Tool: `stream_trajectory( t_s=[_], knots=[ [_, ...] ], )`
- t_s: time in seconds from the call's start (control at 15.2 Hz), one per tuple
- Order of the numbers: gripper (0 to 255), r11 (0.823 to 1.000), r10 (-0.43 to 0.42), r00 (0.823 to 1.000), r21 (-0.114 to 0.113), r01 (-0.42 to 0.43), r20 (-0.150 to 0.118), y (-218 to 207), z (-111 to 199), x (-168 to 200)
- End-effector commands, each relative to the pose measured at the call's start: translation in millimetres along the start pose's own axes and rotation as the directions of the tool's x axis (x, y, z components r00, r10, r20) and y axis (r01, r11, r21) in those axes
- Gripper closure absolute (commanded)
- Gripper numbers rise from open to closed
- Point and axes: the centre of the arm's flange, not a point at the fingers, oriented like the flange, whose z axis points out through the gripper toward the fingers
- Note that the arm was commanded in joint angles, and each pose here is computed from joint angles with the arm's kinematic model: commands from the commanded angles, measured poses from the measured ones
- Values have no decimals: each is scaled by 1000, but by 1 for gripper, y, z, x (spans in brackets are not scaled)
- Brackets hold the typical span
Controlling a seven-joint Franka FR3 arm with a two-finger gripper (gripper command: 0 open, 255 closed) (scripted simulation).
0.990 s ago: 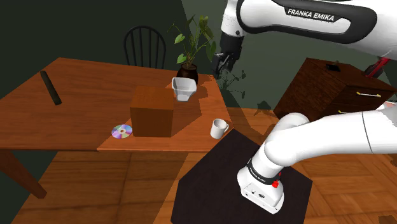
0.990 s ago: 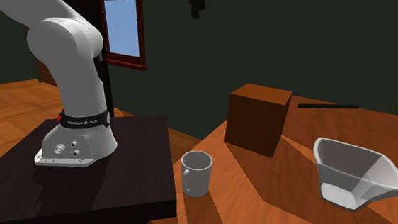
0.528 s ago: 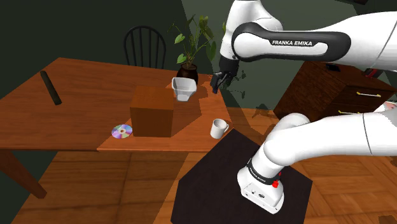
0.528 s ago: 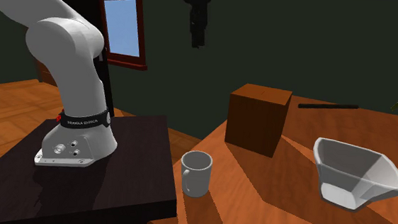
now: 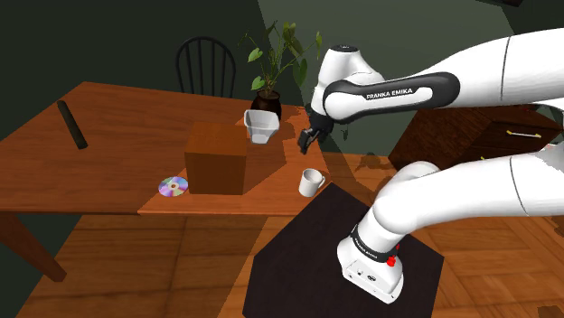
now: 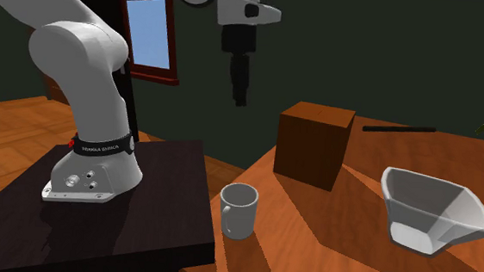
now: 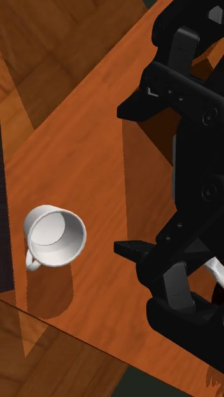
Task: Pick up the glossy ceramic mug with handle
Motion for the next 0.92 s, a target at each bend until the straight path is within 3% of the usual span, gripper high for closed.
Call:
stream_trajectory(
  t_s=[0.0, 0.86],
  knots=[
    [0, 1000, 9, 1000, 7, -9, -1, 8, 26, 2],
    [0, 997, 64, 998, 46, -64, 5, 41, 188, -5]
  ],
)
